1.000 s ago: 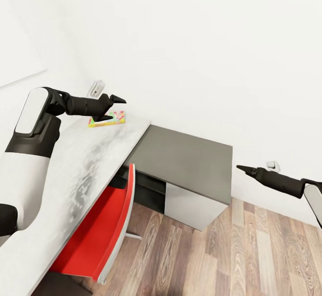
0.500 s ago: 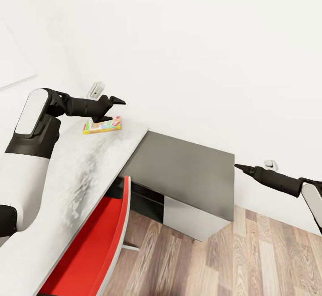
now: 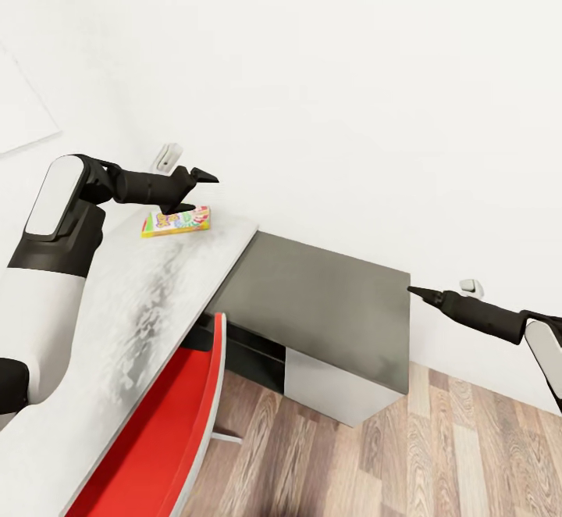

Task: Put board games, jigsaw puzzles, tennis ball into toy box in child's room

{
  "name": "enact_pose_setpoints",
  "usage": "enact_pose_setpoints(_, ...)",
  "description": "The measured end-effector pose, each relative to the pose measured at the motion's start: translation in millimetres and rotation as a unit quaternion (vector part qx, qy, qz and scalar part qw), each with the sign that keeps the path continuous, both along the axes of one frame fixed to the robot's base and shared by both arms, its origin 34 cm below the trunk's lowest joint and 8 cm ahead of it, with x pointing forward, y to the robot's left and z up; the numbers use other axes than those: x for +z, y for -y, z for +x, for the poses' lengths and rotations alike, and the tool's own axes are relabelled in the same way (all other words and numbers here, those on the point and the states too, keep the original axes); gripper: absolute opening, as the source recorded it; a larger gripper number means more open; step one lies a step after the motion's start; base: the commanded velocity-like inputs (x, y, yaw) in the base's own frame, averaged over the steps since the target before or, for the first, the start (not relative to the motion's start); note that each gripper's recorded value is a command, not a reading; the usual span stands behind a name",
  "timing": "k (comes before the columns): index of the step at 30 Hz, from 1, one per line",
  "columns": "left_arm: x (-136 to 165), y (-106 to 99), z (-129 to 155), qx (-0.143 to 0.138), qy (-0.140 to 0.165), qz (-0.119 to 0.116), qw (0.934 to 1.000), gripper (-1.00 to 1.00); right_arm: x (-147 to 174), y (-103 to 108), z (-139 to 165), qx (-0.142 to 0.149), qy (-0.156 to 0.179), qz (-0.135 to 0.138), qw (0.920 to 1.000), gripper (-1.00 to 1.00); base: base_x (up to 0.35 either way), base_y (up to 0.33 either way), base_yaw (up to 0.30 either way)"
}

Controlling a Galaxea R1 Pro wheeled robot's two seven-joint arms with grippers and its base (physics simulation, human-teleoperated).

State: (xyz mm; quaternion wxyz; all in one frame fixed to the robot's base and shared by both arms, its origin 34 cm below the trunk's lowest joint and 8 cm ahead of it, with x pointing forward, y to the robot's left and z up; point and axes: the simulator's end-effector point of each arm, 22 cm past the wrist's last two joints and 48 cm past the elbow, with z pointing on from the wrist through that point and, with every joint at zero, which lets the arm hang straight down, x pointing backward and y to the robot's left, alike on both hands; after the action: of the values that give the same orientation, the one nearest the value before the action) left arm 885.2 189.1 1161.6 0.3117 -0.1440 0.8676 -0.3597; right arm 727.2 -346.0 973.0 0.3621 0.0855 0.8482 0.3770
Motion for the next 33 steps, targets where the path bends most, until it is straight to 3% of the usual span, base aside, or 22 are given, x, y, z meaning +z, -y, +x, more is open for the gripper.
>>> enact_pose_setpoints(23, -7.5, -7.1, -2.1, 0.004, -0.005, 0.004, 1.0000, 1.00, 0.1, -4.3, -1.5, 0.006, -0.002, 0.001, 1.0000, 1.00, 0.048, -0.001, -0.054)
enact_pose_setpoints(25, -17.3, -22.6, -5.2, 0.014, -0.012, 0.014, 0.9997, 1.00, 0.6, -5.0, -1.4, 0.007, -0.002, 0.002, 1.0000, 1.00, 0.004, 0.000, -0.009)
enact_pose_setpoints(33, -37.6, -40.3, -12.5, 0.024, -0.028, 0.023, 0.9990, 1.00, 0.6, -5.1, -1.4, 0.007, -0.002, 0.003, 1.0000, 1.00, 0.002, 0.000, -0.004)
